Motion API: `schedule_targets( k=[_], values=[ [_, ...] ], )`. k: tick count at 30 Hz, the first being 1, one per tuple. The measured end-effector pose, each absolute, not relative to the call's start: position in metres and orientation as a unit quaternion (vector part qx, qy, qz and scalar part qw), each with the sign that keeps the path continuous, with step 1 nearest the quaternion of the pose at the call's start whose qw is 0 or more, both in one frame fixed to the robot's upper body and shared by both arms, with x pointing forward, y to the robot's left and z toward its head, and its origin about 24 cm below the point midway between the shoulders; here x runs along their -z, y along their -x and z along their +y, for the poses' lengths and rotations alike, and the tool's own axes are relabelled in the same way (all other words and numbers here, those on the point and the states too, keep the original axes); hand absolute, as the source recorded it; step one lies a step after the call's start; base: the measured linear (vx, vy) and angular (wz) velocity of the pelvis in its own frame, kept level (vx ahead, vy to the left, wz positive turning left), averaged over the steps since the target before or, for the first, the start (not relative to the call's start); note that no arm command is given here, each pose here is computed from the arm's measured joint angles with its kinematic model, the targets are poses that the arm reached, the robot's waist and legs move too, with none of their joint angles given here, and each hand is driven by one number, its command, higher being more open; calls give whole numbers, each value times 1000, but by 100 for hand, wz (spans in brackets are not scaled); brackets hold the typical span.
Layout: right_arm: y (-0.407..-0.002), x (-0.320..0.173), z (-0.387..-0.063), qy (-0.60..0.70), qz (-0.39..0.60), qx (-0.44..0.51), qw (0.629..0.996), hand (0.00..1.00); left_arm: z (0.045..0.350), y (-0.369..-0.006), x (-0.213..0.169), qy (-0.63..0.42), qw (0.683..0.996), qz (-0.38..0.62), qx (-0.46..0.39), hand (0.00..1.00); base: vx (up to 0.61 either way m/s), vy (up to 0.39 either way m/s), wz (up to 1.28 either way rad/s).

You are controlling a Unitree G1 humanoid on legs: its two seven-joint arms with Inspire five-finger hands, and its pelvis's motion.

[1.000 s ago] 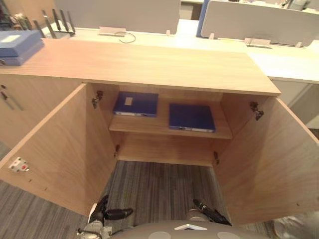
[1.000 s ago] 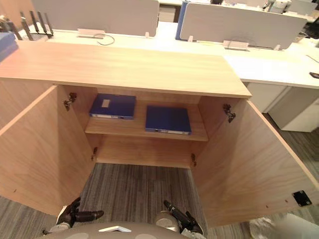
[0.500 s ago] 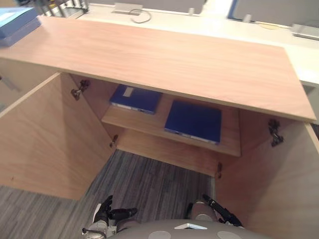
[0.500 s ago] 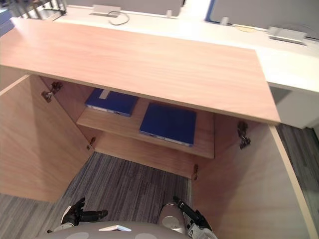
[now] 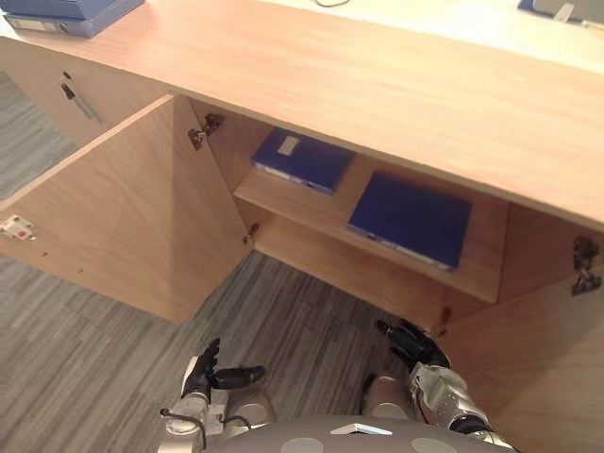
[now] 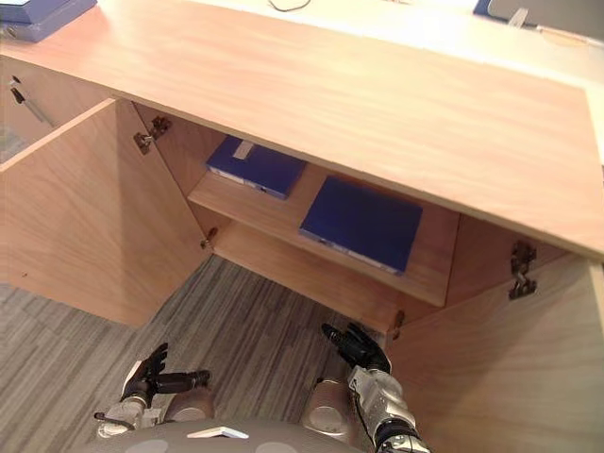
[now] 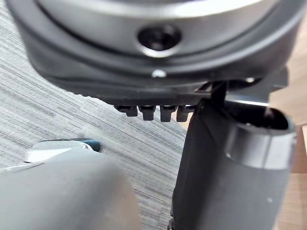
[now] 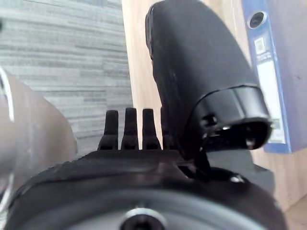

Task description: Walk over to the cabinet, pick up the folder, carry it to the office cabinet, place the folder inside the office cabinet, then close the office cabinet door

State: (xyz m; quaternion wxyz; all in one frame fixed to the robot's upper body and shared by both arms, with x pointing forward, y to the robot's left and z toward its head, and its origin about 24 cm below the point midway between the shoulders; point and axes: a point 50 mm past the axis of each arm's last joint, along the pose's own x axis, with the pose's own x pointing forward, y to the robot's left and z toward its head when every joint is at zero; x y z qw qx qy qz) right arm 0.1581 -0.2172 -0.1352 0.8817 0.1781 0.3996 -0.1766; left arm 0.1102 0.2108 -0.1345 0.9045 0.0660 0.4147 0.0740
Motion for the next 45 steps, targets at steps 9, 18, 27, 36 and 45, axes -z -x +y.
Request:
schedule_targets(
  k=[9,18,27,36,45],
  values=[
    [-172,124,-217,-166,362,156,904,0,208,-128,124,-70,921,377,-67,100,-100,91,-6],
    [-187,104,-215,-159,305,147,927,0,197,-146,111,-66,939,333,-57,100,-50,62,-6],
    [-190,72,-210,-191,208,163,945,0,175,-156,102,-63,952,299,-30,100,-37,34,0],
    [-220,36,-211,-219,116,195,949,0,170,-160,94,-68,958,277,-17,100,-1,5,3],
    [-246,17,-213,-240,78,198,947,0,168,-162,92,-86,959,272,5,100,1,8,3]
  ],
)
